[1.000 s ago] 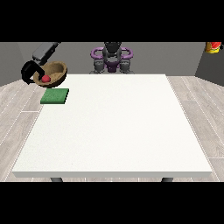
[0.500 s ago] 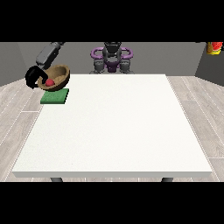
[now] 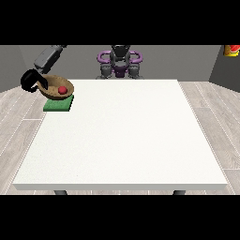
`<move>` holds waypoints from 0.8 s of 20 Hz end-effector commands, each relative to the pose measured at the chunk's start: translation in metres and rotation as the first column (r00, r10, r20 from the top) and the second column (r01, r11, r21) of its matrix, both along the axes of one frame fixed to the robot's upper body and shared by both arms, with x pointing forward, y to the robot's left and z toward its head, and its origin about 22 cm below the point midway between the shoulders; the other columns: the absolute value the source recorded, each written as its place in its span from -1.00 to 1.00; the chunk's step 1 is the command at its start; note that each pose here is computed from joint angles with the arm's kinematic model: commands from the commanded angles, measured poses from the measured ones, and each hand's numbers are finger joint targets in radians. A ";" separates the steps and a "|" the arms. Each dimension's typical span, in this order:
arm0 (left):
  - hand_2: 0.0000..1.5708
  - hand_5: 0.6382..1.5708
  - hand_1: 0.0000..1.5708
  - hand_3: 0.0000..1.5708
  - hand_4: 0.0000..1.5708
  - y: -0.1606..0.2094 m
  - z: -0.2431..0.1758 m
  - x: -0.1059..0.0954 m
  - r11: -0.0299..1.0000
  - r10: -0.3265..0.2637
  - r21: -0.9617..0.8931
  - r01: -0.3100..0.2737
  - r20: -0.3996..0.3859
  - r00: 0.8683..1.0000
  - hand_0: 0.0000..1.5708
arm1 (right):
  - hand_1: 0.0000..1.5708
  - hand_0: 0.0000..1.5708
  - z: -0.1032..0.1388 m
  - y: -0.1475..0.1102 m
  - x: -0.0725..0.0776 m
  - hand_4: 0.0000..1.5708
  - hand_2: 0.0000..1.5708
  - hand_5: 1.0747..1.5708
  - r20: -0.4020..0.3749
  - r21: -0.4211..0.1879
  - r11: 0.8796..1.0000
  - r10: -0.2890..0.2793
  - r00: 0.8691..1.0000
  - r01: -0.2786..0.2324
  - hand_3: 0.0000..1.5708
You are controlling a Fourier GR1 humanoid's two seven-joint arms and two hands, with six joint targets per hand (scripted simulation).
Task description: Pick the cup and pour the ball into the bowl, then pick the bowl and place it on the pad
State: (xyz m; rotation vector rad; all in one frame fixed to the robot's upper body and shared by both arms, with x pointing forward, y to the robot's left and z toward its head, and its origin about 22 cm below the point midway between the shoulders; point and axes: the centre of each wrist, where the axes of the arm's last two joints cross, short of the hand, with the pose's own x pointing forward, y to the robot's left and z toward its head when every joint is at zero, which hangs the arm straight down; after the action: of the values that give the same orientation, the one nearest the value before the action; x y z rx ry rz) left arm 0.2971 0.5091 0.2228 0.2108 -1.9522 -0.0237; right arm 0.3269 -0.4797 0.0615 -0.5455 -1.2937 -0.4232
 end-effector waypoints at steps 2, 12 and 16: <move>-1.00 0.98 -1.00 -1.00 0.51 0.009 -0.001 -0.007 1.000 0.002 0.029 -0.003 0.050 0.999 -1.00 | 0.86 0.86 0.003 0.010 0.012 -1.00 0.80 0.85 0.056 0.030 1.000 -0.011 0.998 0.010 0.06; -1.00 1.00 -1.00 -1.00 0.52 0.022 0.013 -0.014 0.999 0.006 0.043 -0.009 0.082 0.997 -1.00 | -0.75 -0.75 0.003 0.021 0.020 -1.00 -0.48 0.53 0.021 -0.077 0.995 0.064 0.998 -0.062 0.00; -1.00 1.00 -1.00 -1.00 0.54 0.003 -0.007 -0.005 0.999 -0.017 0.031 0.016 0.034 0.999 -1.00 | -1.00 -1.00 -0.007 0.022 0.018 -1.00 -1.00 0.34 -0.049 -0.072 0.994 0.084 0.995 -0.087 -1.00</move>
State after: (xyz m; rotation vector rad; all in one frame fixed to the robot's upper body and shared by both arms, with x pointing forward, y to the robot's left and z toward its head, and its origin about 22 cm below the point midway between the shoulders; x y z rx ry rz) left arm 0.2887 0.5226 0.2328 0.2277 -2.0092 -0.0425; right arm 0.3461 -0.4668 0.0738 -0.5593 -1.3456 -0.3350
